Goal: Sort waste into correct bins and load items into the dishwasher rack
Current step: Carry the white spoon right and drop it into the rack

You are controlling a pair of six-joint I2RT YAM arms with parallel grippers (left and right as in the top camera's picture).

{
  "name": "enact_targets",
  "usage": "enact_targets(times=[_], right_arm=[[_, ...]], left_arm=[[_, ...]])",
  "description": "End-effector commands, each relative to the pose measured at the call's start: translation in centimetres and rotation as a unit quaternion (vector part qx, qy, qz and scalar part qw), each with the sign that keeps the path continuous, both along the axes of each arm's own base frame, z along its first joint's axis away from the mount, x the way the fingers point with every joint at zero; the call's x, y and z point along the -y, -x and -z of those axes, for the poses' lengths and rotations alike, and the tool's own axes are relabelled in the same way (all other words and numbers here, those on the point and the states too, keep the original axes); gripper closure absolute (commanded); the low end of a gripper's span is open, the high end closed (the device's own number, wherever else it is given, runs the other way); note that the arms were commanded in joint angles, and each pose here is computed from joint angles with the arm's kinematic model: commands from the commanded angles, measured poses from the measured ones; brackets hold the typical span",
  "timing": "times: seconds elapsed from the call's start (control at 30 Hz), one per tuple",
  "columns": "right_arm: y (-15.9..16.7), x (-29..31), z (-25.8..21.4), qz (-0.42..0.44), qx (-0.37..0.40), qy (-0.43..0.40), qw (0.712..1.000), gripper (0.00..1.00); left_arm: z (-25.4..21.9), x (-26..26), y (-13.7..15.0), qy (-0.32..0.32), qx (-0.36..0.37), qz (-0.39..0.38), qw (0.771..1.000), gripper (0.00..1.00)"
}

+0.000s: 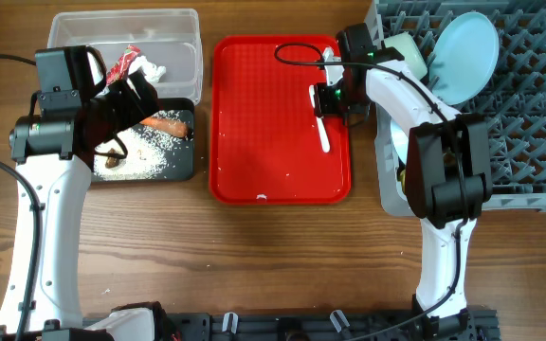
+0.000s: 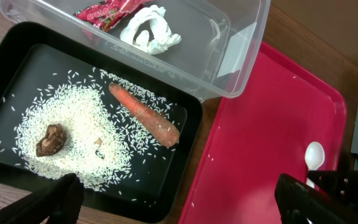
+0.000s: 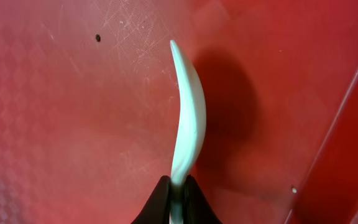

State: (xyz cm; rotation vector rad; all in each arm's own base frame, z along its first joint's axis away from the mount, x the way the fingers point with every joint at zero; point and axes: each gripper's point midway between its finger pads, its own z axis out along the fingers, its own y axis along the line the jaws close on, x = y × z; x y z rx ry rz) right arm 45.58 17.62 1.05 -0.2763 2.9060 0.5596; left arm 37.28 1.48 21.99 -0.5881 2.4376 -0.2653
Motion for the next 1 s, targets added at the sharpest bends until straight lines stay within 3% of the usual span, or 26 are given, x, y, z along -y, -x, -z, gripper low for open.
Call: enact_targets(times=[0.0, 0.17, 0.33, 0.5, 0.67, 0.87, 0.97], right_arm=[[0.9, 0.4, 0.4, 0.003, -0.015, 0.007, 1.000, 0.96], [-0.1, 0.7, -4.0, 0.009, 0.038, 0.010, 0.999, 0.96], [-0.3, 1.4, -12.5, 0.014, 0.124, 0.004, 0.992, 0.96], [2.5, 5.4, -19.6, -0.010, 0.185, 0.050, 0.981, 0.96], [6.7, 14.8, -25.2, 0.071, 0.210, 0.148, 0.964, 0.96], [10.2, 19.9, -23.5, 0.107, 0.138, 0.204, 0.963, 0.96], [11.3, 23.1, -19.9, 0.127, 0.097, 0.289, 0.944, 0.96]], left_arm=[[-1.1, -0.3, -0.2, -0.007, 0.015, -0.002, 1.000, 0.00], [-1.1, -0.3, -0.2, -0.007, 0.015, -0.002, 1.000, 0.00], [-1.1, -0.3, -0.2, -0.007, 0.015, -0.002, 1.000, 0.00], [-1.1, -0.3, -0.2, -0.007, 0.015, -0.002, 1.000, 0.00], [-1.1, -0.3, -0.2, -0.007, 0.015, -0.002, 1.000, 0.00], [-1.1, -0.3, -0.2, -0.007, 0.015, -0.002, 1.000, 0.00], [-1.1, -0.3, -0.2, -0.007, 0.015, -0.002, 1.000, 0.00]])
